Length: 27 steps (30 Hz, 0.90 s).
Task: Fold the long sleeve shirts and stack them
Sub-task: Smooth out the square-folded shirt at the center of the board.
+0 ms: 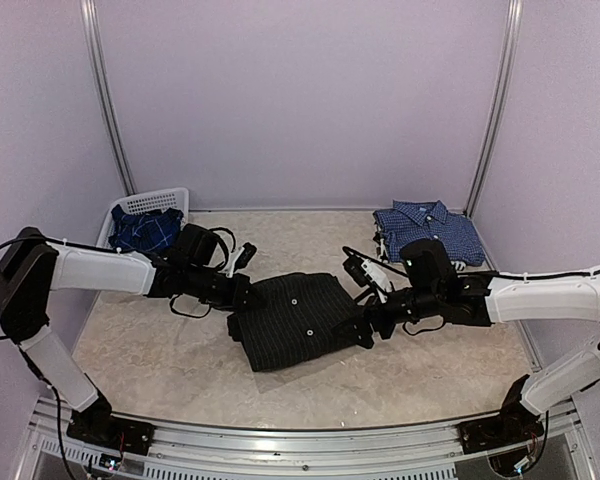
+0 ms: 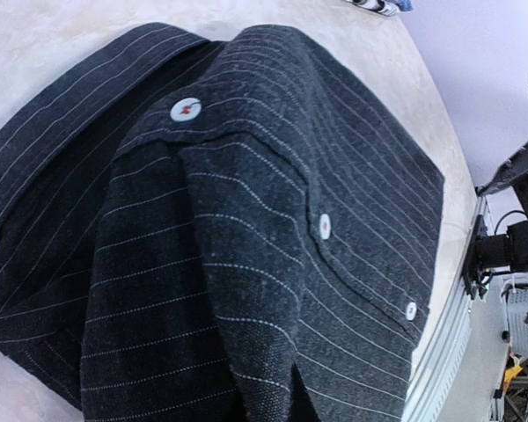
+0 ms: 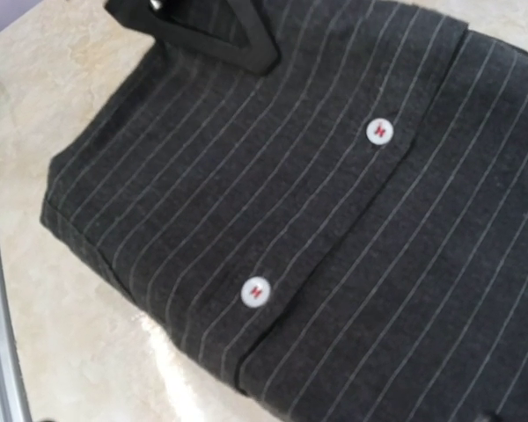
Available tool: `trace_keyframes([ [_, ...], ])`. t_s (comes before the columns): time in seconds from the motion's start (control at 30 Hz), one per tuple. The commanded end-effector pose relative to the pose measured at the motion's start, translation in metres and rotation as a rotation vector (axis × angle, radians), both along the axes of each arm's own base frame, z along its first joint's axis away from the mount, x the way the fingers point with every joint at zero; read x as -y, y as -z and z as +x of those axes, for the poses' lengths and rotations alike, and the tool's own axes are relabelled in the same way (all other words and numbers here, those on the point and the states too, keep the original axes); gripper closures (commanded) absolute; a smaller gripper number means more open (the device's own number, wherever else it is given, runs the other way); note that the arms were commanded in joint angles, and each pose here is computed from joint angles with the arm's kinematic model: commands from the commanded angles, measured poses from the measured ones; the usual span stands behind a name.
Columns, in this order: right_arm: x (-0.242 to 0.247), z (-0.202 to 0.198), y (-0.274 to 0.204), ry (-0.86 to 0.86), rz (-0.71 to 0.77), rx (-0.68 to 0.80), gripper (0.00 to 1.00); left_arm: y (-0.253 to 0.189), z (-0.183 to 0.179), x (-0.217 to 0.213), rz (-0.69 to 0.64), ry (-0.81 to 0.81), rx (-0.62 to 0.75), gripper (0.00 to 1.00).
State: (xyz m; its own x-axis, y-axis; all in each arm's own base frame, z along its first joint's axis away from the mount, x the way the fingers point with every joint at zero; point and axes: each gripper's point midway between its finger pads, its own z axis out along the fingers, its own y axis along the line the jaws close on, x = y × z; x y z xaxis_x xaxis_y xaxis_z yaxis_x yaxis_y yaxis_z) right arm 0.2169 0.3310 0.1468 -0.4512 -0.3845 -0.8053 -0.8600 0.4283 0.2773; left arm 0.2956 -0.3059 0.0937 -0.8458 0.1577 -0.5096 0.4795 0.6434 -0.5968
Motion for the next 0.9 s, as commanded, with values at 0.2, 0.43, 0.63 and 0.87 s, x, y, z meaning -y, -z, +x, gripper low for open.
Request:
trace_keyframes([
  [0.2,0.005,0.015,-0.011,0.082,-0.030,0.030,0.00,-0.097,-0.041,0.058,-0.328,0.142,-0.082,1.00],
  [0.43,0.012,0.026,-0.019,0.120,-0.032,0.046,0.00,-0.148,-0.060,0.071,-0.585,0.182,-0.169,1.00],
  [0.63,0.015,0.030,-0.016,0.135,-0.039,0.040,0.01,-0.148,-0.064,0.060,-0.725,0.119,-0.290,1.00],
  [0.87,0.015,0.029,-0.010,0.131,-0.045,0.026,0.00,-0.103,-0.037,0.029,-0.695,-0.016,-0.333,1.00],
])
